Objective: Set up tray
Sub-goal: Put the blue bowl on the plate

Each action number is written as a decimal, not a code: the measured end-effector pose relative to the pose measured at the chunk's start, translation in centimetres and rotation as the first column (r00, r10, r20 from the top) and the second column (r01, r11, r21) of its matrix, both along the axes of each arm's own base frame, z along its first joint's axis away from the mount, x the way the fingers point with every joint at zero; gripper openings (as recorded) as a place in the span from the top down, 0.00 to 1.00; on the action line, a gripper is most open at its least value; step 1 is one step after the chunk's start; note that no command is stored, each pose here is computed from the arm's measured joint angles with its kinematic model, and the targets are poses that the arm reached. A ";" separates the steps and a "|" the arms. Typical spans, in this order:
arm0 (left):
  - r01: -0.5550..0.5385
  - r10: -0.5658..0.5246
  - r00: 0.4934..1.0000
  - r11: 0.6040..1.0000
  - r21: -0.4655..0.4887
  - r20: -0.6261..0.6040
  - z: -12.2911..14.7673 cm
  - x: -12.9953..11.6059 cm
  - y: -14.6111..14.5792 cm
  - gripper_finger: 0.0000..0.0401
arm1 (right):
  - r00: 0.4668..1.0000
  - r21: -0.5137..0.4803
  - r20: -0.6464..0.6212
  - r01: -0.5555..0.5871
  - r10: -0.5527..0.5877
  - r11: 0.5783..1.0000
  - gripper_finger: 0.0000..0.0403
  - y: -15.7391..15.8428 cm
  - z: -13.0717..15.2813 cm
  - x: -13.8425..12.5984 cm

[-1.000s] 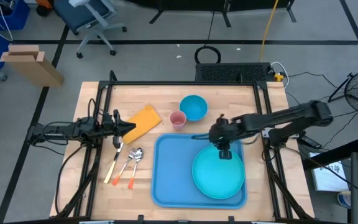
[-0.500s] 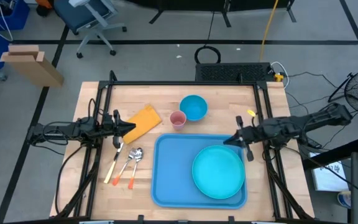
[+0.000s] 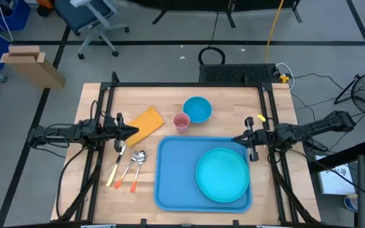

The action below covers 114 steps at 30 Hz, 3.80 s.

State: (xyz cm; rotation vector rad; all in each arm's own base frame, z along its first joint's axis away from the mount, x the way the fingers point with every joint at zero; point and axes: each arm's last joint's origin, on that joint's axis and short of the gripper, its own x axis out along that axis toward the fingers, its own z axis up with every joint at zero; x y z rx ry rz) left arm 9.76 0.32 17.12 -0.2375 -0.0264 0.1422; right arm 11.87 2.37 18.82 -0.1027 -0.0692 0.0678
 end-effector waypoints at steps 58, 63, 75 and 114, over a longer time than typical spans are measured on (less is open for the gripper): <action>0.226 0.046 0.448 0.960 0.163 -0.893 5.4 38.8 9.3 0.09 | 0.990 -0.094 0.133 -0.041 0.054 0.995 1.00 0.1 0.1 -0.3; 0.147 0.060 0.439 0.980 0.137 -0.897 4.8 38.7 10.2 0.12 | 0.990 -0.097 0.134 -0.040 0.053 0.995 1.00 0.1 0.1 -0.3; 0.125 0.035 0.416 0.988 0.095 -0.909 2.1 39.5 10.6 0.19 | 0.989 -0.107 0.135 -0.038 0.052 0.994 1.00 0.1 0.1 -0.3; 0.379 0.057 0.456 0.890 0.252 -0.888 10.1 39.2 7.9 0.98 | 0.988 -0.142 0.147 -0.028 0.049 0.990 1.00 0.1 0.2 -0.3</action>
